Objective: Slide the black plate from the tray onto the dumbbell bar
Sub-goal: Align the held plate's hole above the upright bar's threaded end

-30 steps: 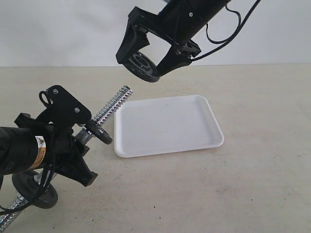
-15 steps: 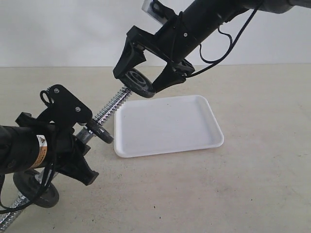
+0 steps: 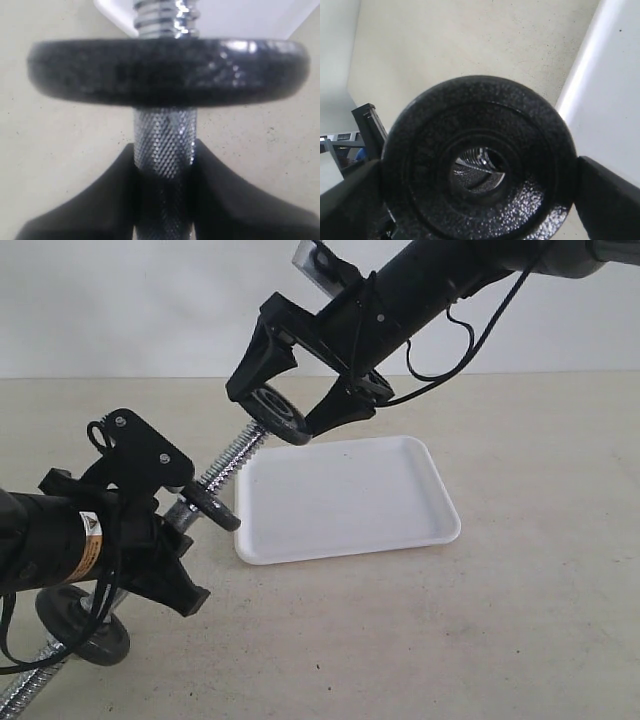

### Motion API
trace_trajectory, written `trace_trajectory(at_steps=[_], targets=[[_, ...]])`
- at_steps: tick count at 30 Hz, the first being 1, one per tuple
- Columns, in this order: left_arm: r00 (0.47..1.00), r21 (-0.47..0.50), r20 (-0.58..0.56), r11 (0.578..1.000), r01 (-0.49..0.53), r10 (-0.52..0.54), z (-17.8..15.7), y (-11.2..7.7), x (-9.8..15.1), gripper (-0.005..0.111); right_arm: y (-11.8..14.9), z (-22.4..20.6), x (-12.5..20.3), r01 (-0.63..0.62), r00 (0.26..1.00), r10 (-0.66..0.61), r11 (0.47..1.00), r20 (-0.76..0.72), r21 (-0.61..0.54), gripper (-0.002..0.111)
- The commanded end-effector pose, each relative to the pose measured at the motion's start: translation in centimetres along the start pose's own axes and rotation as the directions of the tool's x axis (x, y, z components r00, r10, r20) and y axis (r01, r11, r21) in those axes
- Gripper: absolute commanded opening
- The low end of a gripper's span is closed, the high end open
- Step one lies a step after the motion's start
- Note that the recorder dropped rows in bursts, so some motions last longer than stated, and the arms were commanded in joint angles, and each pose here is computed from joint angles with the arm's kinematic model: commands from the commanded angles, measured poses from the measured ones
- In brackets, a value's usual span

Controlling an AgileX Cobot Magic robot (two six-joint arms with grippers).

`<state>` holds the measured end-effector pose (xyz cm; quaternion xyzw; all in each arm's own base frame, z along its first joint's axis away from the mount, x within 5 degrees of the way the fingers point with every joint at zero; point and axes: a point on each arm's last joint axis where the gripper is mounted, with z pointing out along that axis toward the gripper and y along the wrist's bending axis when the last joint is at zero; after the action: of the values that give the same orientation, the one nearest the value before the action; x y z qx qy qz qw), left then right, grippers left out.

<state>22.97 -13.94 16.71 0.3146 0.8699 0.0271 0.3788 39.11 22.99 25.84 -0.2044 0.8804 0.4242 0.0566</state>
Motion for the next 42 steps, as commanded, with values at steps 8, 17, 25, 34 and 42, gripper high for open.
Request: trace_trajectory(at_steps=[8, 17, 25, 34, 42], targets=[[0.991, -0.035, 0.133, 0.999, -0.002, 0.007, -2.1, 1.1, -2.7, 0.004, 1.0, -0.6, -0.2, 0.031, 0.999, -0.029, 0.999, 0.031, -0.044, 0.0], [0.986, -0.01, 0.168, 1.0, 0.003, -0.001, -3.0, 1.1, -3.1, 0.004, 1.0, -0.6, -0.2, 0.051, 0.998, -0.05, 0.998, 0.033, -0.043, 0.0], [0.986, -0.009, 0.164, 1.0, -0.006, 0.008, -2.9, 1.0, -3.0, 0.004, 1.0, -0.7, -0.2, 0.084, 0.996, -0.083, 0.996, 0.036, -0.041, 0.0], [0.989, -0.01, 0.148, 1.0, -0.024, 0.025, -2.5, 0.9, -2.8, 0.004, 1.0, -0.7, -0.2, 0.117, 0.993, -0.115, 0.992, 0.037, -0.04, 0.0], [0.996, -0.004, 0.076, 0.999, -0.042, 0.042, -0.7, 0.4, -1.8, 0.004, 1.1, -0.9, -0.2, 0.129, 0.991, -0.127, 0.991, 0.042, -0.04, 0.0]])
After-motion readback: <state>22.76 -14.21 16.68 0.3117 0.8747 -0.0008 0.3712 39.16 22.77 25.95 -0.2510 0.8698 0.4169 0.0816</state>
